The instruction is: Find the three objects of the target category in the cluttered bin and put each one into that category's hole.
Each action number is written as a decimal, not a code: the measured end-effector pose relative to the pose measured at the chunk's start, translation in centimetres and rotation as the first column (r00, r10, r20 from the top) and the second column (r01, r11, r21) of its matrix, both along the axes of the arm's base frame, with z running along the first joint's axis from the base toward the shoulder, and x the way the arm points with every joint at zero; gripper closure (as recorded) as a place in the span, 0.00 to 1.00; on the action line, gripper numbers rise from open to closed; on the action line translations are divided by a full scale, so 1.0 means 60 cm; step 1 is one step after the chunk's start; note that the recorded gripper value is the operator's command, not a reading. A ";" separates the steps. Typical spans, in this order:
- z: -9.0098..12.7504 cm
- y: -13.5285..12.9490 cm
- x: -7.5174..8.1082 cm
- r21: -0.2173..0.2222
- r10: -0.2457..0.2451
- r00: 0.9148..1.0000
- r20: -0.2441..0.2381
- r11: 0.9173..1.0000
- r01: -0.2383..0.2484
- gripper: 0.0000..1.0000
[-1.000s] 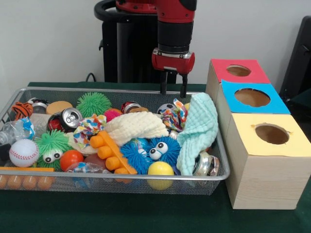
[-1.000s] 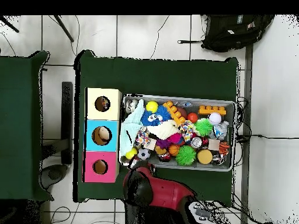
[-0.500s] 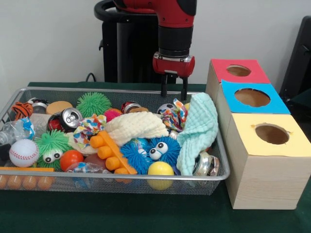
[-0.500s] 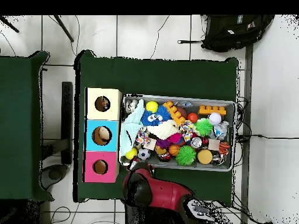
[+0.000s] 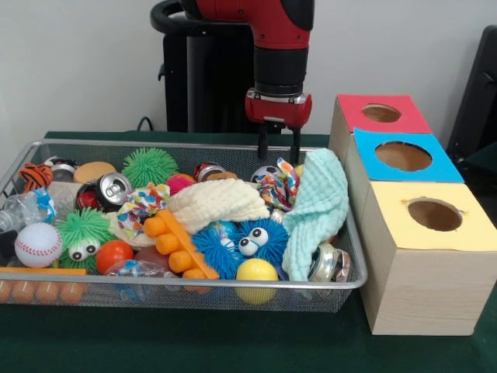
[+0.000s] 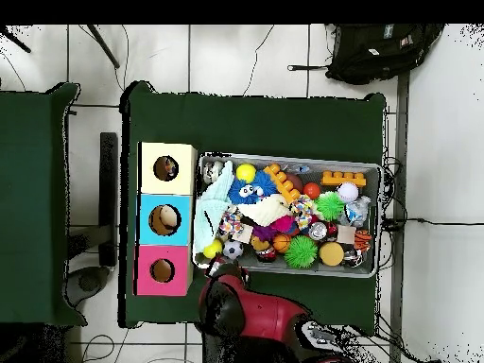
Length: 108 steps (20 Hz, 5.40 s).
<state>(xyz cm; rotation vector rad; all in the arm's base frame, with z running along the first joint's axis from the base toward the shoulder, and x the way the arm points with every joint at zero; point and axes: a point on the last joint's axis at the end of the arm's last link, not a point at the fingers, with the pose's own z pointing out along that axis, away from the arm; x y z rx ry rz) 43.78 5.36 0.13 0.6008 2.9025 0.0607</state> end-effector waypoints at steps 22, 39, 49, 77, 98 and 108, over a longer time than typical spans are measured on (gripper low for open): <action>-0.005 -0.028 -0.006 0.002 -0.003 1.000 0.024 1.000 0.003 0.00; -0.002 -0.074 -0.004 0.001 -0.055 0.998 0.029 0.999 0.055 0.00; -0.002 -0.106 -0.007 0.002 -0.081 0.996 0.031 0.997 0.081 0.00; 0.008 -0.109 -0.001 -0.003 -0.071 0.996 0.048 0.997 0.072 0.00; 0.007 -0.113 -0.002 -0.003 -0.078 0.996 0.047 0.997 0.078 0.00; 0.015 -0.114 0.003 -0.009 -0.073 0.996 0.054 0.997 0.074 0.00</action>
